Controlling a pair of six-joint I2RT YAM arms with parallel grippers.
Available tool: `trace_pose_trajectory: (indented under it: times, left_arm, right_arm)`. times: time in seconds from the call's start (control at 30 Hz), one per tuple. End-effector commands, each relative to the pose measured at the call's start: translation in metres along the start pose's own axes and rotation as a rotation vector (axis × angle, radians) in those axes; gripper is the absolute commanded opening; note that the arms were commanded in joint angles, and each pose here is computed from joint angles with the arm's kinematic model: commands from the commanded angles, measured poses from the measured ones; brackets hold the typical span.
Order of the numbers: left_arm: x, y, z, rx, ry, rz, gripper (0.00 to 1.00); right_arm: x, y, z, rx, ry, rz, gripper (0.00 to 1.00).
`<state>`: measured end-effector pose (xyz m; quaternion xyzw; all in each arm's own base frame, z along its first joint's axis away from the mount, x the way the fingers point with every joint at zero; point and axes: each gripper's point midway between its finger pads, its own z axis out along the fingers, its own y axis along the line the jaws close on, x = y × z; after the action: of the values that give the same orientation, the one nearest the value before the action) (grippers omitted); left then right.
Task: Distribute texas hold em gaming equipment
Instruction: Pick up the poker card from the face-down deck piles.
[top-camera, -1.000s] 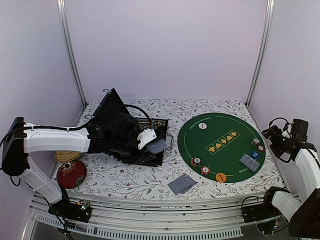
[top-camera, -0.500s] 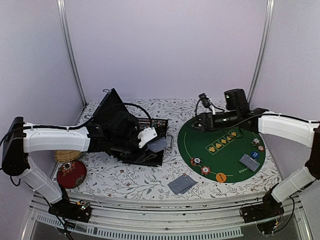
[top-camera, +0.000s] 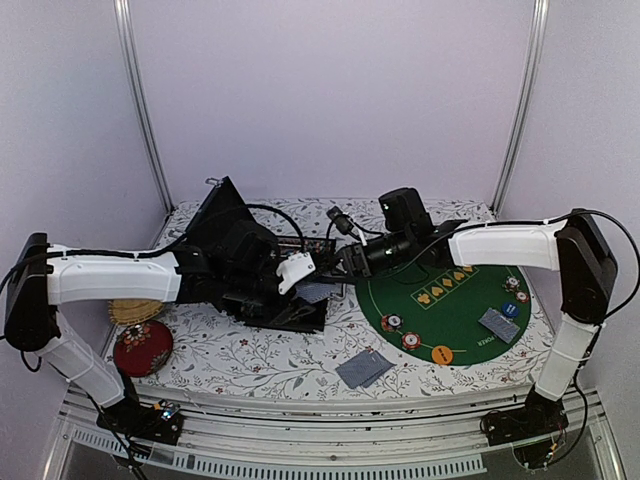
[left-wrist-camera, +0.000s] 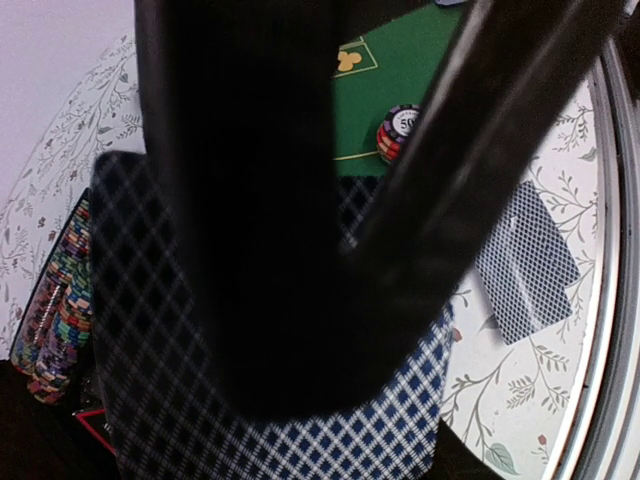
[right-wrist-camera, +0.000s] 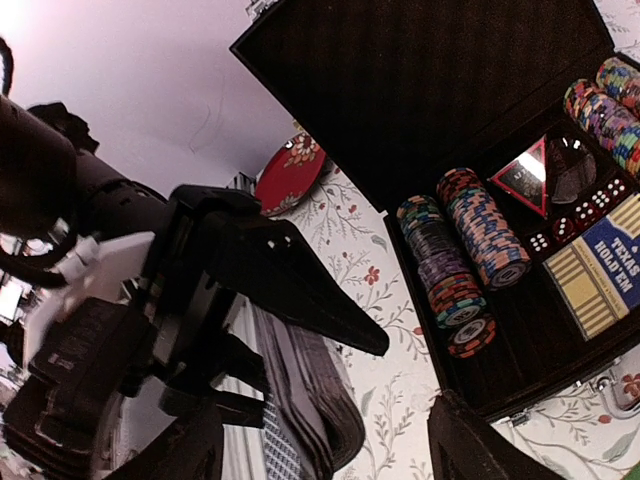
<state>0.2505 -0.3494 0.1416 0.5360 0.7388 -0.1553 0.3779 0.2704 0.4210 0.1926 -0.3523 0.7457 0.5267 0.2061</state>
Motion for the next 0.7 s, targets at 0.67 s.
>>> trace_pose_trajectory:
  times: [0.67]
  left_arm:
    - [-0.006,0.006,0.001,-0.007,-0.009,-0.013,0.52]
  right_arm:
    - [-0.013,0.0,-0.027,0.182,-0.001,-0.091,0.28]
